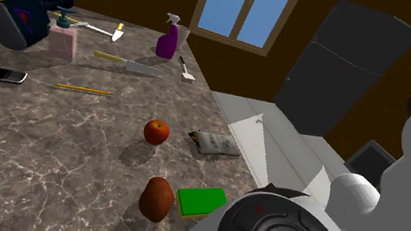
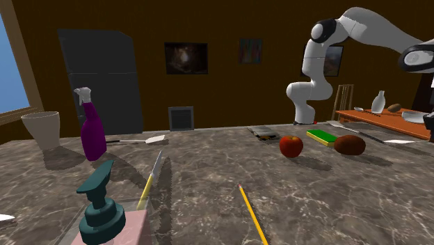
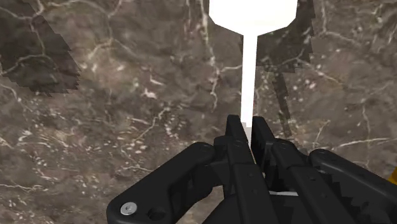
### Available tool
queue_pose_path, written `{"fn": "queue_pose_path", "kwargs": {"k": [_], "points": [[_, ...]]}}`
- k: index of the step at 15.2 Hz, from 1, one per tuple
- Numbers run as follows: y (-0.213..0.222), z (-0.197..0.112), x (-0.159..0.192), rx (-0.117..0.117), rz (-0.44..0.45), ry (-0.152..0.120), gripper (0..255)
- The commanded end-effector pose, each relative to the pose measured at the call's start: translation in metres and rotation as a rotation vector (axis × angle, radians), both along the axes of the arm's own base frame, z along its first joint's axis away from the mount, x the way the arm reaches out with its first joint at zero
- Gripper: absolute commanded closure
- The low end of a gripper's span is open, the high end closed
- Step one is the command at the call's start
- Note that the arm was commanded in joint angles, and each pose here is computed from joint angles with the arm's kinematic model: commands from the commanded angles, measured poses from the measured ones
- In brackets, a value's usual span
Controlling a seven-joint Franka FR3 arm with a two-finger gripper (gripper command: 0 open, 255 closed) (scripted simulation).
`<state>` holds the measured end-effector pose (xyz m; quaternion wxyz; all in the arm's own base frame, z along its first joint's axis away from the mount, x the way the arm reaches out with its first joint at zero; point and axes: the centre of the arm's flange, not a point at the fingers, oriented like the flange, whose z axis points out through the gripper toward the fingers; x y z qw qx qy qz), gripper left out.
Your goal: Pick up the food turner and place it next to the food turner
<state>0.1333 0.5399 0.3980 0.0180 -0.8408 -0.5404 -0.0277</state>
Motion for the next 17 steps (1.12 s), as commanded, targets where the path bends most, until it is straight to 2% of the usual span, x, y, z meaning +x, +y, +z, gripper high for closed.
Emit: {"fn": "queue_pose_path", "kwargs": {"k": [1,8,15,16,17], "points": [[-0.001,-0.011,0.0,0.0,0.0,0.0,255],[-0.001,-0.048,0.0,0.0,0.0,0.0,255],[-0.001,-0.047,0.0,0.0,0.0,0.0,255],[-0.001,-0.047,0.0,0.0,0.0,0.0,0],[-0.001,-0.047,0.0,0.0,0.0,0.0,0]]}}
